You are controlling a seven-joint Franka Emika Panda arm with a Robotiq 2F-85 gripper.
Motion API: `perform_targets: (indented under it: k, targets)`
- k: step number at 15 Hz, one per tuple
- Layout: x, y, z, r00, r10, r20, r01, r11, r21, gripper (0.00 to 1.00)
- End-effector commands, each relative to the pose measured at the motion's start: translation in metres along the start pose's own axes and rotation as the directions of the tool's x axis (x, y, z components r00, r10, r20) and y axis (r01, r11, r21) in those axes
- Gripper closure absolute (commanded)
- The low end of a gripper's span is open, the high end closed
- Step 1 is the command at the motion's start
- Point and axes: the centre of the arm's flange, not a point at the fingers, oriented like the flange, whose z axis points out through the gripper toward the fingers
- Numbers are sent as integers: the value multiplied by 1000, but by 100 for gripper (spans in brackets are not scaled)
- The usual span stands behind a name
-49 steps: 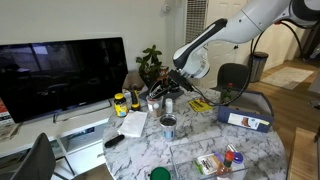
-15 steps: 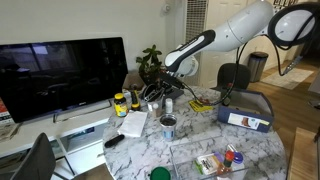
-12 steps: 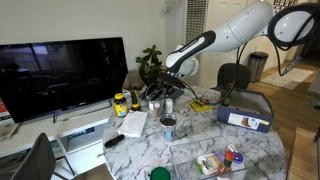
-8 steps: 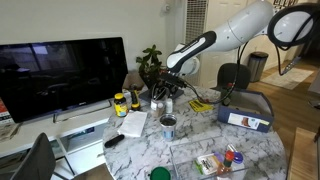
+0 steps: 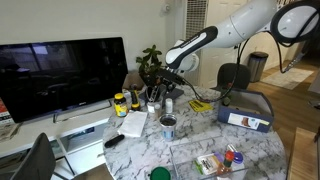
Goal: Put the black pouch on the plastic cup
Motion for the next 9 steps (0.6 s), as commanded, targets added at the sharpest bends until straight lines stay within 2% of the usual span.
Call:
perform_targets:
  k: [1,4,6,9]
  targets:
    - [-7,1,-5,1000,14,15,-14,1000,-2,66]
    - [-7,4,-14,1000,18,17,-18,1000,-1,88]
    - [-8,7,-20,1000,22,20,-22,1000,14,100]
    - [-11,13,-26,999,16,33,-17,1000,16,99]
